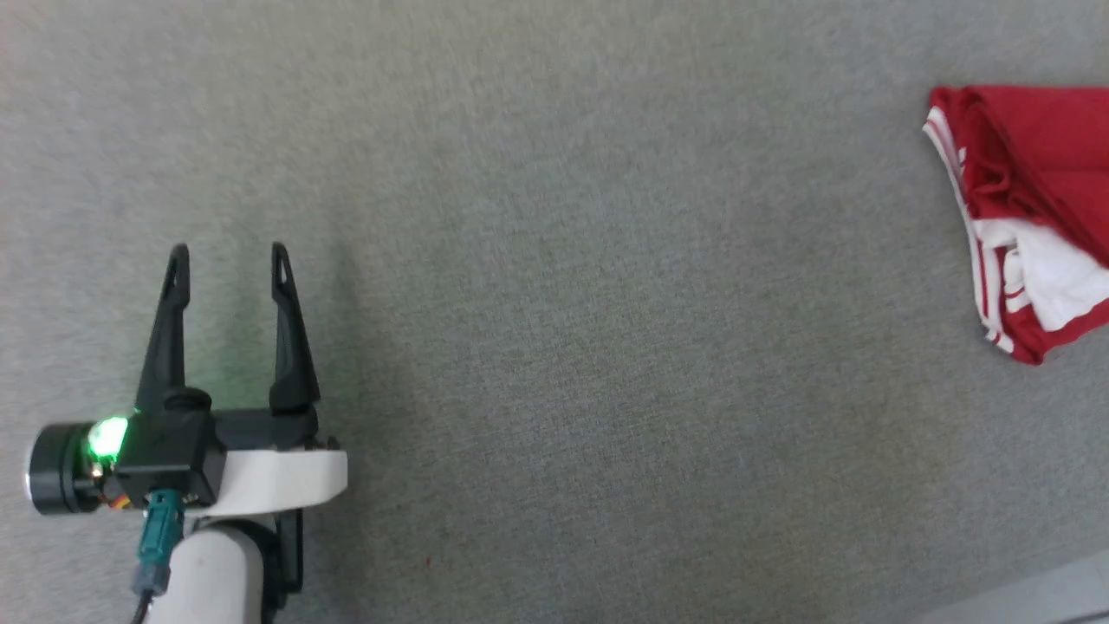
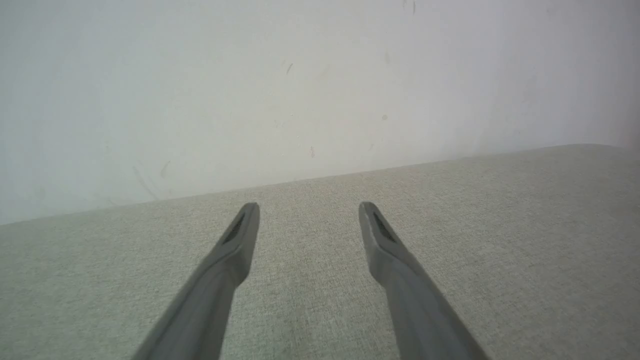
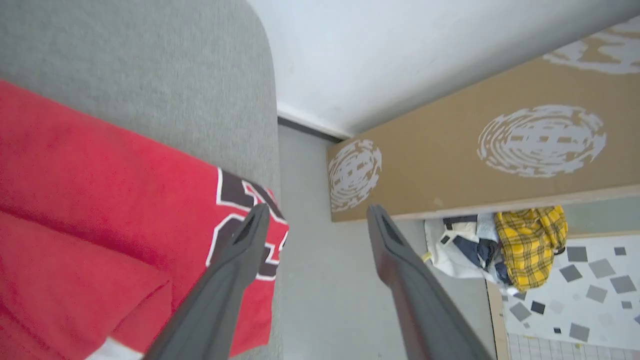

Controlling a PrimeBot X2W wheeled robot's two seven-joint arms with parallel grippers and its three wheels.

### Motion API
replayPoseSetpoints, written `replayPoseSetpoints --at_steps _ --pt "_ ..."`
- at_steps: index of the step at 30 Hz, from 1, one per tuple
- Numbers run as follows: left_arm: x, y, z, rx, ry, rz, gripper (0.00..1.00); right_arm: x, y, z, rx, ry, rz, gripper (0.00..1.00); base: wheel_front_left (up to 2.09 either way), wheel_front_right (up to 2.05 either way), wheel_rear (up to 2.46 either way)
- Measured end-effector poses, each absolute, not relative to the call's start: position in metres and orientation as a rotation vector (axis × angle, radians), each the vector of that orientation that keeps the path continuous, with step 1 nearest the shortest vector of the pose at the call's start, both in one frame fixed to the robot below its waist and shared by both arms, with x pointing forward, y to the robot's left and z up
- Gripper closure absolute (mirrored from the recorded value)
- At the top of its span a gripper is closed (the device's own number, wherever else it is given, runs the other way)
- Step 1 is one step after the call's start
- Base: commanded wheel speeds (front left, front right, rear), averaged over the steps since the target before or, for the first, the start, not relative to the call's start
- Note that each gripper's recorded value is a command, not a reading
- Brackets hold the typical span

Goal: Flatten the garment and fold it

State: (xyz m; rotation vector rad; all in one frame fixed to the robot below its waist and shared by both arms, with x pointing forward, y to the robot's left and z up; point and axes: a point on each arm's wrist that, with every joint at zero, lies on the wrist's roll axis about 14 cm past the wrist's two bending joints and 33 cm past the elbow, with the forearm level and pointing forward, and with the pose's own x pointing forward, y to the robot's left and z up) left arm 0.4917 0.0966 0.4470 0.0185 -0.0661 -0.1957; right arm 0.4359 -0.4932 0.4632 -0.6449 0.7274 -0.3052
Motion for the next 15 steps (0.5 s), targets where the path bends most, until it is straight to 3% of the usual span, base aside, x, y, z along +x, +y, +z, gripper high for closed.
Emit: replayPoseSetpoints --at_steps 8,15 --pt "0.461 0.117 0.477 0.025 -0.084 -0.124 0.00 0.476 -0.448 0.561 -0.623 0.210 -0.234 0.00 0.00 0.00 0.00" --pt "0.435 0.137 0.503 0.034 -0.121 -0.065 0.00 0.488 -0.372 0.617 -0.527 -0.106 -0.130 0.00 0.00 0.00 0.00"
